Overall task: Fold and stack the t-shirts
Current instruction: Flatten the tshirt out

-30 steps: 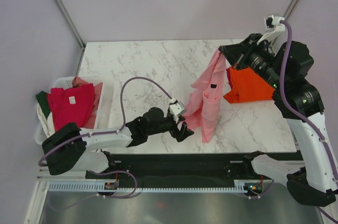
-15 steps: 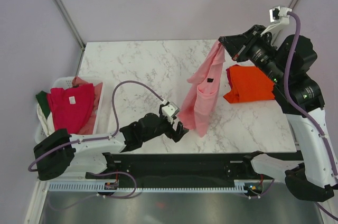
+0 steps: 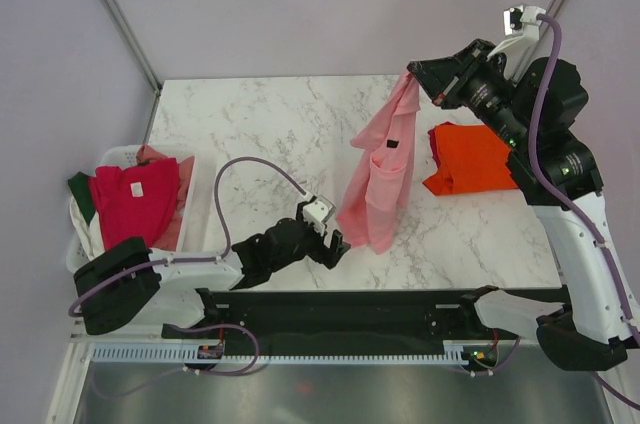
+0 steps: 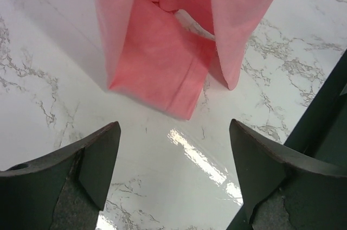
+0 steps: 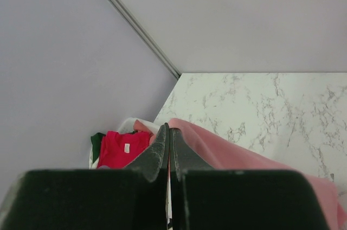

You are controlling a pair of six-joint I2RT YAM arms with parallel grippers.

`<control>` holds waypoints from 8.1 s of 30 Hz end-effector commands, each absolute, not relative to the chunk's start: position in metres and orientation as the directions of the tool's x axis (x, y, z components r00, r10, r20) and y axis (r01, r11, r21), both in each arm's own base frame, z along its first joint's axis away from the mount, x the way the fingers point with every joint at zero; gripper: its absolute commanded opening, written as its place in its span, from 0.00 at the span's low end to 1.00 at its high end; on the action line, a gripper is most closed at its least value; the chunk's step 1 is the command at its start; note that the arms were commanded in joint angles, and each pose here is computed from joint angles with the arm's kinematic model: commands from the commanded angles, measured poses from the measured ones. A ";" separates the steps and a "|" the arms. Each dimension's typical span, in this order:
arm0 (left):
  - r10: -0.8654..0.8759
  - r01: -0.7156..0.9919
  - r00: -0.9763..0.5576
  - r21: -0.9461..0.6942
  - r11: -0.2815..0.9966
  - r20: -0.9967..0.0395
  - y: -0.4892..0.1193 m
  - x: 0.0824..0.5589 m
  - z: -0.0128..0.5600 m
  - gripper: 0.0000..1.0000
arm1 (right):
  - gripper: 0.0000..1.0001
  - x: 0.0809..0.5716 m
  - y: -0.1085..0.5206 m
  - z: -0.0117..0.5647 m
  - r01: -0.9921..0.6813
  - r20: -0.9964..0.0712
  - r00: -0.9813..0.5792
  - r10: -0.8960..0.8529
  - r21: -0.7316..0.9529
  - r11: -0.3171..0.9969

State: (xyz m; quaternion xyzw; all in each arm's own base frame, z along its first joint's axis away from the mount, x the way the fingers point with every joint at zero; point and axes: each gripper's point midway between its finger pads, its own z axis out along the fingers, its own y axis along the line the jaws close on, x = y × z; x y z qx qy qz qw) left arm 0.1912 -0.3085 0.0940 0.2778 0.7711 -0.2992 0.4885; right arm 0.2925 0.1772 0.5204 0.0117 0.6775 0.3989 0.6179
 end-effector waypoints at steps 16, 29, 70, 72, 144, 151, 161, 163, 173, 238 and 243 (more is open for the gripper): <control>0.197 0.734 -0.367 -0.154 0.661 -0.909 -0.371 0.226 0.081 0.73 | 0.00 0.289 0.179 0.555 -0.531 -0.796 -0.178 0.578 0.572 0.625; 0.236 0.843 -0.306 -0.148 0.517 -0.922 -0.407 0.218 0.086 0.59 | 0.00 0.287 0.176 0.561 -0.528 -0.785 -0.162 0.598 0.581 0.619; -0.256 0.831 -0.486 -0.532 0.161 -0.836 -0.292 0.098 0.518 0.02 | 0.00 0.389 0.164 0.514 -0.311 -0.937 -0.069 0.343 0.347 0.885; -0.281 0.748 -0.561 -0.622 0.232 -0.779 -0.271 0.146 0.484 0.02 | 0.00 0.425 0.207 0.485 -0.397 -0.916 -0.172 0.362 0.401 0.826; -0.688 -0.045 -0.460 -0.759 0.650 -0.562 -0.058 0.294 0.193 0.02 | 0.59 0.352 0.045 0.053 0.290 -0.491 -0.751 0.442 0.356 0.888; -0.689 -0.037 -0.460 -0.763 0.645 -0.561 -0.059 0.295 0.197 0.02 | 0.57 0.336 0.051 0.032 0.322 -0.451 -0.761 0.467 0.362 0.875; -0.693 -0.042 -0.479 -0.774 0.631 -0.539 -0.062 0.291 0.189 0.02 | 0.03 0.373 0.059 0.017 0.333 -0.444 -0.776 0.448 0.316 0.889; -0.702 -0.055 -0.493 -0.786 0.615 -0.515 -0.065 0.288 0.179 0.02 | 0.00 0.410 0.058 0.037 0.326 -0.488 -0.747 0.452 0.324 0.888; -0.753 -0.098 -0.539 -0.860 0.501 -0.378 -0.089 0.266 0.116 0.02 | 0.28 0.559 0.047 0.073 0.386 -0.565 -0.680 0.467 0.265 0.883; -0.691 -0.387 -0.558 -0.592 0.707 -0.460 -0.057 0.237 0.090 1.00 | 0.75 0.313 0.170 0.082 -0.109 -0.637 -0.763 0.108 0.292 0.950; -0.774 -0.387 -0.414 -0.676 0.626 -0.480 -0.051 0.253 0.122 1.00 | 0.75 0.314 0.173 0.078 -0.116 -0.626 -0.773 0.102 0.297 0.948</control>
